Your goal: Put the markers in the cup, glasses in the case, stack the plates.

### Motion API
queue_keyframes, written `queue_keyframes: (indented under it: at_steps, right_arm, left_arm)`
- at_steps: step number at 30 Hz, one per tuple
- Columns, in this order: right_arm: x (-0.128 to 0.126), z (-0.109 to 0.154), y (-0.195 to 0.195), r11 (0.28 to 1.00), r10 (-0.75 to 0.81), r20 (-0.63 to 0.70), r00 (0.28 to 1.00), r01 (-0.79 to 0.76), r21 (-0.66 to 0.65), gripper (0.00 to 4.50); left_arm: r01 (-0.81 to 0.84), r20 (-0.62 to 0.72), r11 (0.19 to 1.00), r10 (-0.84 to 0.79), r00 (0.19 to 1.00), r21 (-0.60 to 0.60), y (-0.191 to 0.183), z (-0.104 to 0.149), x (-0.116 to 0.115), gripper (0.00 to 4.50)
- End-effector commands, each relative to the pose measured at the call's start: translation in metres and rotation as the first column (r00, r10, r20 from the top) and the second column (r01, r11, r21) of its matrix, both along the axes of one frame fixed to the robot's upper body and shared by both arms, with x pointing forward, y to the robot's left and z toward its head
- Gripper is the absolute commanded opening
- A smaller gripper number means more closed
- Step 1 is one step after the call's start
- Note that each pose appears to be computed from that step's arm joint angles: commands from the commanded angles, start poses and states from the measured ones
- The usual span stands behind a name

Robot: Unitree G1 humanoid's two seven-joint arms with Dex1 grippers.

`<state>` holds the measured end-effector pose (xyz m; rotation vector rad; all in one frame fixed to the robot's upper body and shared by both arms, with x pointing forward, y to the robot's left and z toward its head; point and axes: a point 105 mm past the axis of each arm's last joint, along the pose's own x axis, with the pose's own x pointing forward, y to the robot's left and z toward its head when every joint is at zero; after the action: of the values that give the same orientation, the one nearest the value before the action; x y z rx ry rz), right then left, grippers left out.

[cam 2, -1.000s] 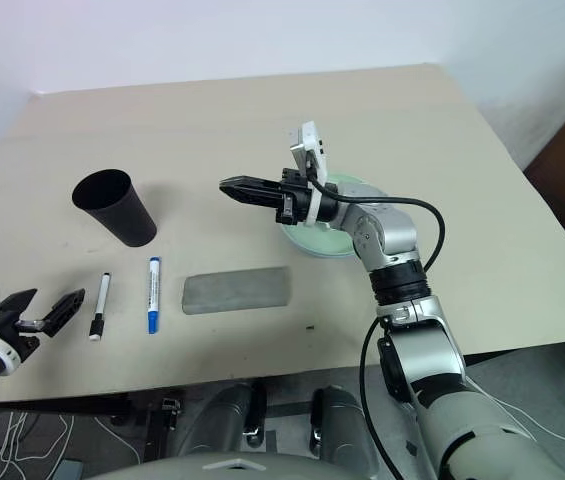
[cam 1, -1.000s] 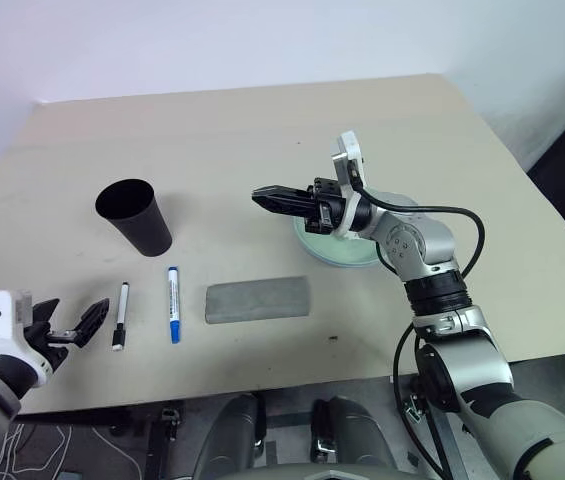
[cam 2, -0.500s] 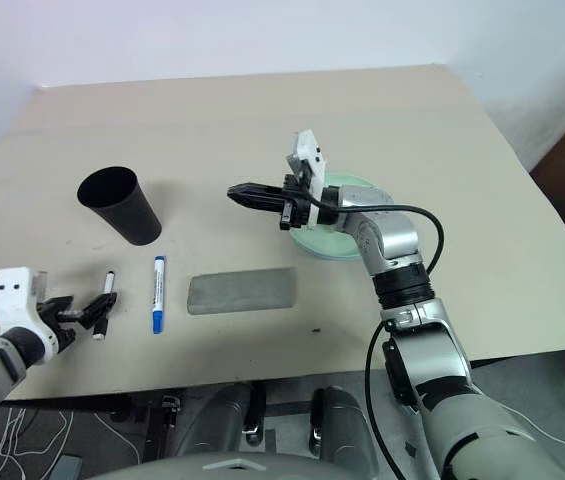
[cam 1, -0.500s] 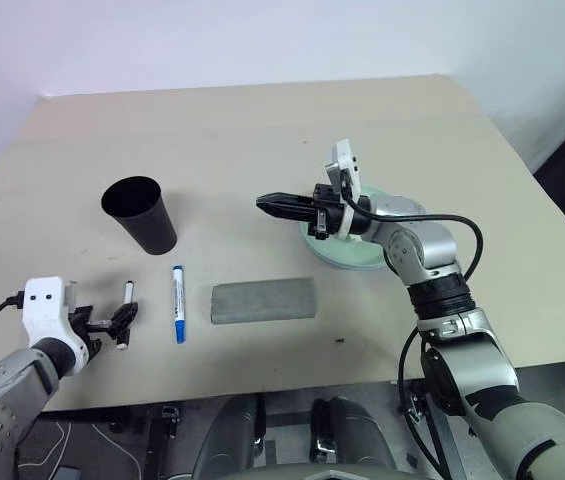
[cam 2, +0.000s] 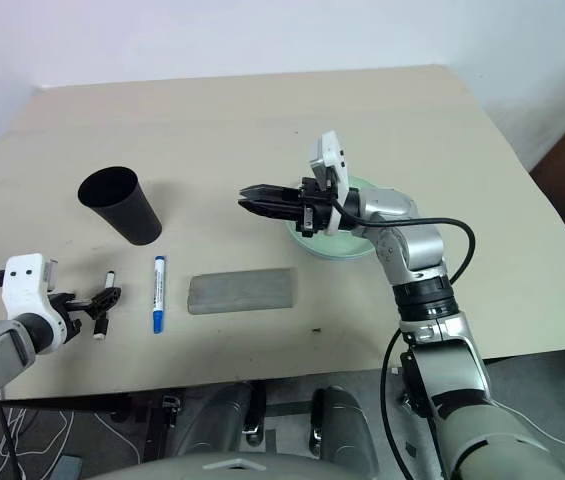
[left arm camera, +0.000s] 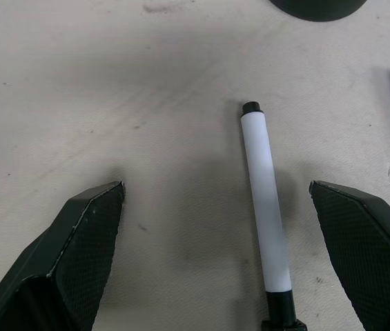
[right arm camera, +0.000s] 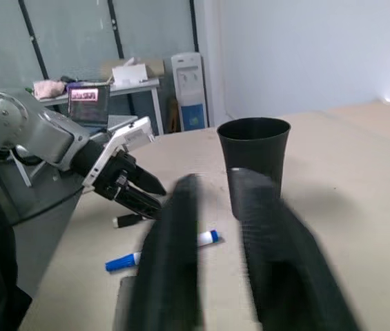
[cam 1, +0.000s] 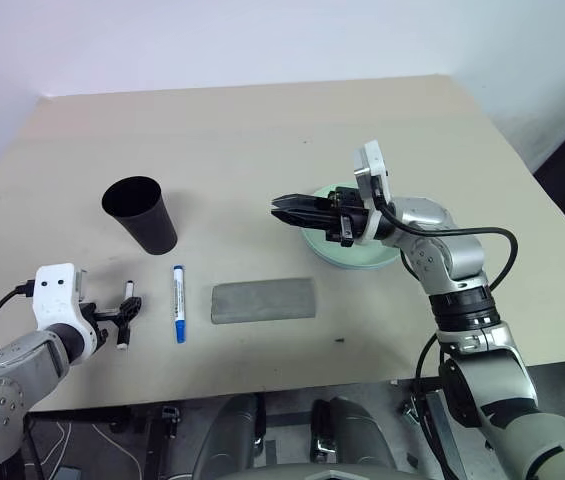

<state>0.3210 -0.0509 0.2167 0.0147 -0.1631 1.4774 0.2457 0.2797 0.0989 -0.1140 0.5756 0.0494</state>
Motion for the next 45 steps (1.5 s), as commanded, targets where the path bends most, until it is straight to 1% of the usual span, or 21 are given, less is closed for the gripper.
queue_keyframes:
  at_steps: [1, 4, 7, 9, 14, 17, 19, 20, 22, 24, 28, 29, 33, 38, 40, 43, 45]
  right_arm:
    - [-0.006, 0.016, -0.012, 0.999, -0.020, 0.082, 0.996, 0.018, 0.030, 2.29]
    - [-0.005, 0.020, -0.022, 0.997, -0.051, 0.070, 0.996, 0.047, 0.063, 3.41]
    - [-0.001, 0.018, -0.030, 0.995, -0.086, 0.046, 0.995, 0.084, 0.048, 4.45]
    - [0.001, 0.018, -0.033, 0.994, -0.106, 0.030, 0.994, 0.105, 0.043, 4.49]
    - [0.002, 0.010, -0.042, 0.987, -0.159, 0.084, 0.984, 0.162, -0.020, 4.49]
    - [0.003, 0.006, -0.040, 0.984, -0.170, 0.097, 0.981, 0.174, -0.033, 4.50]
    - [0.003, 0.006, -0.038, 0.985, -0.169, 0.097, 0.981, 0.172, -0.027, 4.50]
    - [0.003, 0.007, -0.038, 0.984, -0.171, 0.099, 0.980, 0.174, -0.025, 4.50]
    - [0.004, 0.005, -0.038, 0.982, -0.180, 0.105, 0.978, 0.184, -0.030, 4.50]
    - [0.005, 0.004, -0.039, 0.982, -0.182, 0.106, 0.978, 0.187, -0.036, 4.50]
    - [0.007, 0.005, -0.040, 0.981, -0.186, 0.103, 0.977, 0.190, -0.033, 4.50]
    - [0.008, 0.006, -0.040, 0.981, -0.187, 0.103, 0.977, 0.191, -0.031, 4.50]
    - [0.010, 0.005, -0.039, 0.980, -0.191, 0.102, 0.976, 0.196, -0.033, 4.50]
    - [0.011, 0.006, -0.041, 0.980, -0.193, 0.101, 0.976, 0.197, -0.031, 4.50]
    - [0.009, 0.011, -0.040, 0.983, -0.184, 0.095, 0.978, 0.185, -0.005, 4.50]
    - [0.009, 0.013, -0.040, 0.983, -0.181, 0.100, 0.978, 0.182, 0.007, 4.50]
    - [0.010, 0.014, -0.040, 0.982, -0.189, 0.105, 0.976, 0.189, 0.012, 4.50]
  left_arm:
    - [0.043, 0.004, 0.999, -0.042, 0.999, -0.007, -0.008, 0.005, 0.002, 4.50]
    - [0.052, -0.007, 0.999, -0.052, 0.999, -0.006, -0.009, 0.005, 0.004, 4.50]
    - [0.083, -0.015, 0.996, -0.084, 0.996, -0.022, -0.013, 0.004, 0.005, 4.50]
    - [0.094, -0.020, 0.995, -0.095, 0.995, -0.040, -0.015, 0.003, 0.006, 4.50]
    - [0.084, -0.021, 0.995, -0.085, 0.996, -0.049, -0.014, 0.000, 0.010, 4.50]
    - [0.081, -0.025, 0.996, -0.081, 0.996, -0.031, -0.012, 0.002, 0.013, 3.95]
    - [0.079, -0.024, 0.997, -0.079, 0.997, -0.027, -0.012, 0.003, 0.015, 3.34]
    - [0.082, -0.027, 0.996, -0.083, 0.996, -0.017, -0.011, 0.004, 0.015, 2.93]
    - [0.083, -0.036, 0.997, -0.083, 0.996, -0.005, -0.009, 0.004, 0.014, 2.34]
    - [0.068, -0.047, 0.997, -0.066, 0.997, 0.022, -0.004, 0.005, 0.013, 1.62]
    - [0.045, -0.053, 0.998, -0.043, 0.998, 0.037, 0.003, 0.006, 0.013, 0.23]
    - [0.045, -0.052, 0.998, -0.043, 0.998, 0.038, 0.003, 0.007, 0.013, 0.00]
    - [0.024, -0.005, 0.998, -0.024, 1.000, 0.055, 0.010, 0.019, 0.018, 0.00]
    - [-0.065, 0.060, 0.991, 0.058, 0.996, 0.120, 0.036, 0.038, 0.021, 0.00]
    - [-0.121, 0.125, 0.980, 0.102, 0.987, 0.158, 0.050, 0.056, 0.023, 0.00]
    - [-0.130, 0.174, 0.970, 0.095, 0.980, 0.205, 0.060, 0.072, 0.021, 0.00]
    - [-0.221, 0.293, 0.936, 0.138, 0.946, 0.273, 0.082, 0.099, 0.024, 0.00]
